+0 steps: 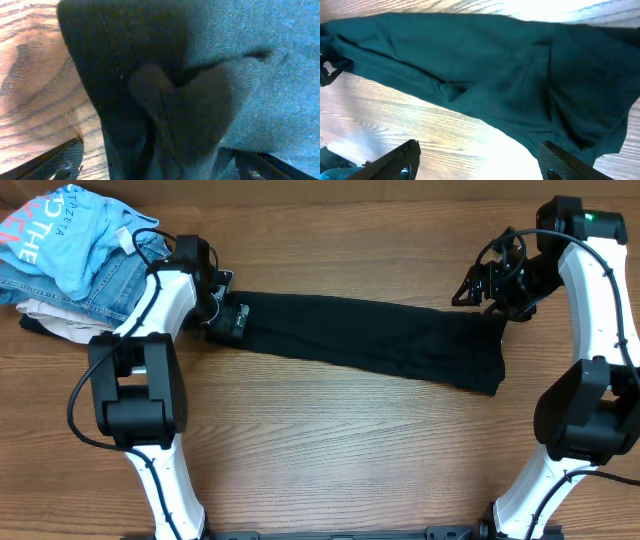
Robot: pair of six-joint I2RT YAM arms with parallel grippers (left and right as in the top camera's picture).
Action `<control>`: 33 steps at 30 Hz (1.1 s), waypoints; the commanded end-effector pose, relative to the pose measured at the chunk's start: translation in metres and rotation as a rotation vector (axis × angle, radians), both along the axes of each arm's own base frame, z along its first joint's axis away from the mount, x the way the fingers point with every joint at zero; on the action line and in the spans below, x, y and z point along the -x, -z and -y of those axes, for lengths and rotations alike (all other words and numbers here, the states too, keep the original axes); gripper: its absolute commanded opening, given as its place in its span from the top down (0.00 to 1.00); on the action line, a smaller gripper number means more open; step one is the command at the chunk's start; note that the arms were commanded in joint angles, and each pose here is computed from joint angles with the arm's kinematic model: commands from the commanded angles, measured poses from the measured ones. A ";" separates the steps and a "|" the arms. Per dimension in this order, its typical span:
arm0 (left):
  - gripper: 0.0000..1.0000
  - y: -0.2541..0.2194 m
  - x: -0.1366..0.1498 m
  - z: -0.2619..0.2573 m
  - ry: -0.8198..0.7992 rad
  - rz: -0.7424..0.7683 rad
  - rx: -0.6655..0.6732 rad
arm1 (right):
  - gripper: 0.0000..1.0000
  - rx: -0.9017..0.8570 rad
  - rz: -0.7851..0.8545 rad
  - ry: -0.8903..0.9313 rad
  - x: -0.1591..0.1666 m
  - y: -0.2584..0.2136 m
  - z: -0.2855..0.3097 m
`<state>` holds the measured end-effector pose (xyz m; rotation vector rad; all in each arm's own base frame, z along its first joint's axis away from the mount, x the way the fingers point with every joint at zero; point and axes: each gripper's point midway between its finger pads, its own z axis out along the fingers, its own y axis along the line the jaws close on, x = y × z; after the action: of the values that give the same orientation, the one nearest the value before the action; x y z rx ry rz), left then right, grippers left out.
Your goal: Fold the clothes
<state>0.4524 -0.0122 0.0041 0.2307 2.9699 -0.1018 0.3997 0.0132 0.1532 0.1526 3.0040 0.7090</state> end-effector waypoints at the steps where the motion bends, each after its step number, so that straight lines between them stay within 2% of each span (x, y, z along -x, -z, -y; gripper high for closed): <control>1: 0.15 0.025 0.019 0.024 -0.001 -0.037 0.148 | 0.21 -0.014 -0.013 0.018 0.005 -0.007 -0.005; 2: 0.34 0.027 0.019 0.031 0.005 -0.028 0.189 | 0.21 -0.015 -0.017 0.018 0.006 -0.007 -0.005; 4: 0.81 0.026 0.018 0.039 -0.002 -0.023 0.241 | 0.21 -0.015 -0.015 0.017 0.005 -0.007 -0.005; 5: 0.96 0.026 0.018 0.039 -0.017 -0.026 0.243 | 0.21 -0.015 -0.015 0.017 0.005 -0.007 -0.005; 11: 0.96 0.012 0.026 0.001 -0.176 -0.066 0.250 | 0.17 -0.013 -0.006 0.017 0.003 -0.007 -0.004; 16: 0.96 -0.056 0.020 -0.068 -0.288 0.102 0.237 | 0.15 -0.009 0.022 0.017 -0.003 -0.007 -0.003; 19: 0.96 -0.083 0.019 -0.073 -0.277 0.167 0.227 | 0.15 -0.009 0.022 0.017 -0.003 -0.007 -0.003; 24: 0.96 -0.087 0.018 -0.030 -0.180 0.155 0.233 | 0.15 -0.009 0.022 0.017 -0.003 -0.007 -0.003; 29: 0.96 -0.095 0.000 0.051 -0.015 0.227 0.248 | 0.15 -0.009 0.022 0.008 -0.003 -0.007 -0.007; 33: 0.96 -0.086 0.000 0.111 0.099 0.231 0.258 | 0.15 -0.008 0.031 -0.022 -0.004 -0.007 -0.018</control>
<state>0.4546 -0.0973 0.0957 0.2897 2.6759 -0.4254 0.4028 0.0218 0.1528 0.1499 3.0006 0.7073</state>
